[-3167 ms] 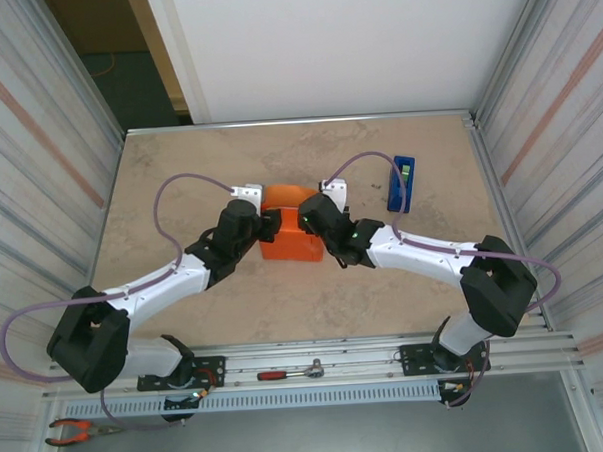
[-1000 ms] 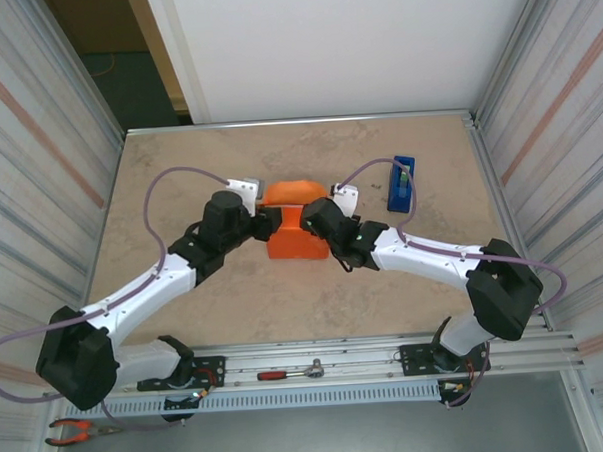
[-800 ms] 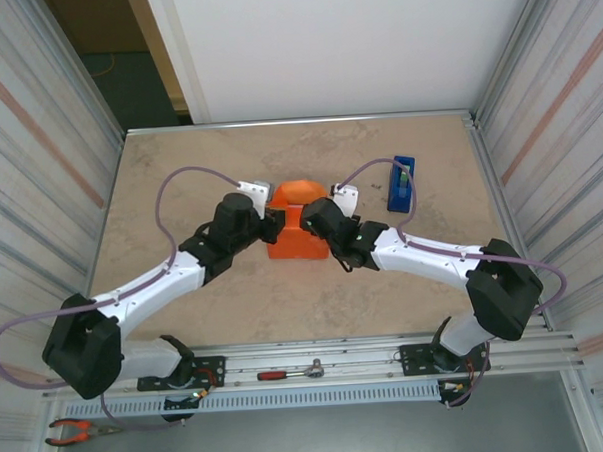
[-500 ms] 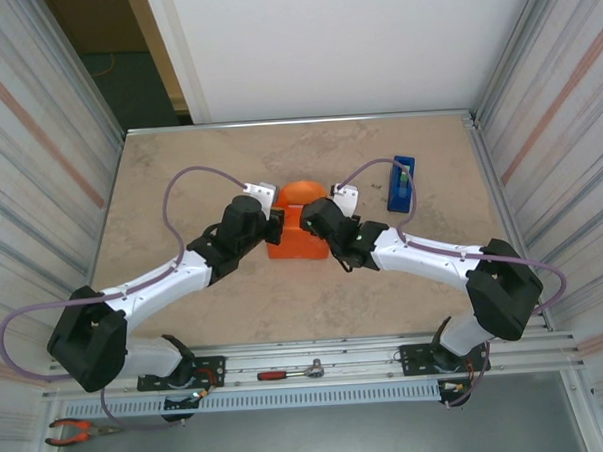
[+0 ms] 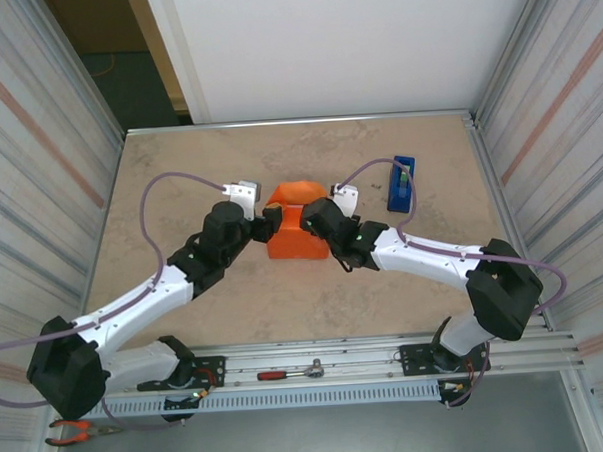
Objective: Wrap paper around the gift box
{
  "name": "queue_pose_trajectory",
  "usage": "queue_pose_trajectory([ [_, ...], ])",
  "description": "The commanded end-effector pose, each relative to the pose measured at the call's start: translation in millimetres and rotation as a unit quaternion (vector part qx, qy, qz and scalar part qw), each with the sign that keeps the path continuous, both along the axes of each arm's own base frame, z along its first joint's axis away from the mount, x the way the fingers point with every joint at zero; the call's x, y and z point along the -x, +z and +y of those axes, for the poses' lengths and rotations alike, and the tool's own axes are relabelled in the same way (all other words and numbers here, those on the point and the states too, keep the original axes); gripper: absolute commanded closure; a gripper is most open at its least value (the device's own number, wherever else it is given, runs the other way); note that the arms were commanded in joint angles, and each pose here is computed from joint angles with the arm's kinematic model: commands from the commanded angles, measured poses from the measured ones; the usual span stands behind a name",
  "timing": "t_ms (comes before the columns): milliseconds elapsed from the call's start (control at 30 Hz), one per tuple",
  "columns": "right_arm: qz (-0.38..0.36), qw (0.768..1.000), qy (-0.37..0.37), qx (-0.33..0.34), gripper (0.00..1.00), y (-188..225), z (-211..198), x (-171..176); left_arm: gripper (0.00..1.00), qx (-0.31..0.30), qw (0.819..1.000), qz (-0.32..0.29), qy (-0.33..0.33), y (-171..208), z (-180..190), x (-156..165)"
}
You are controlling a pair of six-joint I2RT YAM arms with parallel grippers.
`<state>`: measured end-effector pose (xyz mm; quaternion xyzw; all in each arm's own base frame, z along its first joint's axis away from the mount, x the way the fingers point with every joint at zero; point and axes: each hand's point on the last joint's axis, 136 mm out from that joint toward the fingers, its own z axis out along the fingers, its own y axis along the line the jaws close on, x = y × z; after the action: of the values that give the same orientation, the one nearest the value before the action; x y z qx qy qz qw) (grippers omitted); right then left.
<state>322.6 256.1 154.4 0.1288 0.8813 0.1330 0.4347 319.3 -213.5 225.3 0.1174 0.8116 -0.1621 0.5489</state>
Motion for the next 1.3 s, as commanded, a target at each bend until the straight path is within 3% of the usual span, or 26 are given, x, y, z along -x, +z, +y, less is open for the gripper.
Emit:
queue_pose_trajectory([
  [0,0.063,0.995,0.001,0.075,0.19,-44.2,-21.4,20.8,0.31,0.004,1.000,0.004,-0.012,-5.3,-5.2,3.6],
  [367,0.063,0.995,0.000,0.075,0.19,-44.3,-20.9,21.3,0.24,-0.030,0.998,0.024,-0.048,-31.6,-31.1,-1.2],
  [667,0.065,0.995,0.001,0.076,0.19,-46.0,-20.1,21.0,0.23,-0.087,0.996,0.025,0.028,-31.2,-8.2,-21.1],
  [933,0.064,0.995,0.001,0.075,0.19,-46.5,-19.2,20.3,0.22,-0.054,0.995,0.019,0.078,-14.7,29.9,-29.1],
  [1267,0.067,0.995,0.002,0.075,0.19,-48.7,-18.0,20.8,0.27,0.004,1.000,0.019,0.017,-14.6,10.1,-17.7],
])
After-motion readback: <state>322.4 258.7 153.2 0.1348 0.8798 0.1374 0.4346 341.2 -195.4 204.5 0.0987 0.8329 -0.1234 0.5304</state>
